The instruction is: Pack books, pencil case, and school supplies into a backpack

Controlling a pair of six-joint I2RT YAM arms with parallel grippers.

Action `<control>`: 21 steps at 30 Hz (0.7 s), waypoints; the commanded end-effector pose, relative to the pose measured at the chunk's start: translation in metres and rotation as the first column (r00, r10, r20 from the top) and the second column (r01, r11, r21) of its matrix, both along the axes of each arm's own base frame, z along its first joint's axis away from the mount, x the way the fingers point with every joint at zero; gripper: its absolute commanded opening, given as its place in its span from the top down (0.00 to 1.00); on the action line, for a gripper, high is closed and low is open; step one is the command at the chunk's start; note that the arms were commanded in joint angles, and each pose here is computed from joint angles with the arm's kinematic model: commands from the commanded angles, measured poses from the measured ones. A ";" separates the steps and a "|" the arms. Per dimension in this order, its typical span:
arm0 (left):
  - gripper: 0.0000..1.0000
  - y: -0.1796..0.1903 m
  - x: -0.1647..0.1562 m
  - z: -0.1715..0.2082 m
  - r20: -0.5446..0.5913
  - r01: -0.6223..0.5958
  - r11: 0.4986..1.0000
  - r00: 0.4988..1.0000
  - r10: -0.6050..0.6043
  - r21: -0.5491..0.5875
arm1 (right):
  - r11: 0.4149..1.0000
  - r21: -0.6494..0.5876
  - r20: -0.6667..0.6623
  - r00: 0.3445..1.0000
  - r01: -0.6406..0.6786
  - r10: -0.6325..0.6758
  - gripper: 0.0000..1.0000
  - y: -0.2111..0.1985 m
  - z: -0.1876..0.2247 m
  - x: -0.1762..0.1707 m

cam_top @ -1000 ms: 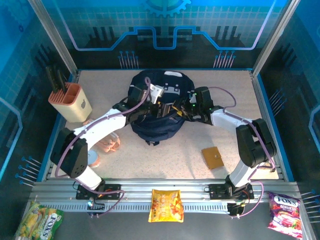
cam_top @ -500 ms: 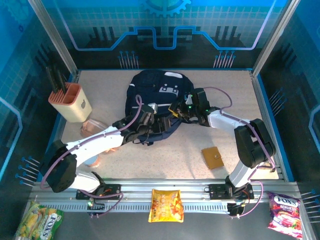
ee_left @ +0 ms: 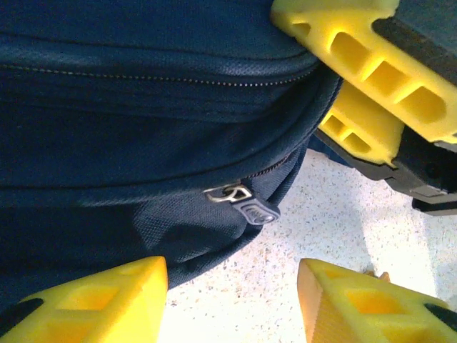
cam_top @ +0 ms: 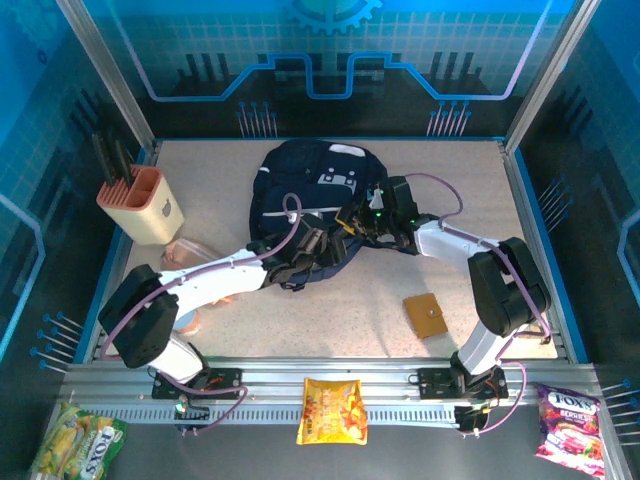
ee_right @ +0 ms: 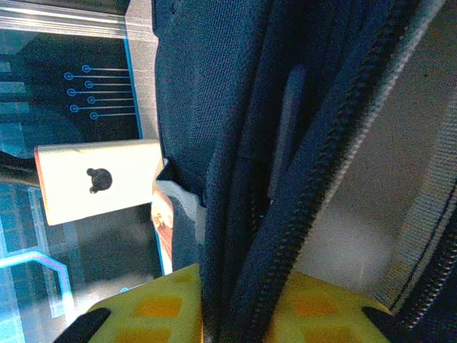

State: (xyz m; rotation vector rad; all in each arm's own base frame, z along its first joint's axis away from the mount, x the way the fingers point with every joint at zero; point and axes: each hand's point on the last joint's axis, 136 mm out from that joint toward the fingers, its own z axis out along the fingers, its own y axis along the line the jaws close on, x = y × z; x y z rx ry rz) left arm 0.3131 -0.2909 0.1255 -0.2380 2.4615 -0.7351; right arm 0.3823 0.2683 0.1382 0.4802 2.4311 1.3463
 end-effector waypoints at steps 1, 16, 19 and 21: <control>0.48 -0.008 0.012 0.012 0.031 -0.034 0.999 0.999 0.035 -0.015 | 0.994 0.057 0.133 0.988 -0.092 0.083 0.77 0.022 0.037 0.000; 0.63 -0.002 0.025 -0.006 0.006 -0.107 0.989 0.994 0.107 0.098 | 0.992 0.061 0.137 0.985 -0.111 0.102 0.77 0.025 0.036 -0.005; 0.70 0.003 0.024 -0.005 0.011 -0.116 0.988 0.993 0.116 0.100 | 0.993 0.051 0.134 0.986 -0.102 0.094 0.77 0.023 0.034 -0.005; 0.75 0.004 0.021 -0.004 0.013 -0.116 0.989 0.993 0.115 0.090 | 0.995 0.042 0.132 0.987 -0.093 0.087 0.77 0.021 0.033 -0.003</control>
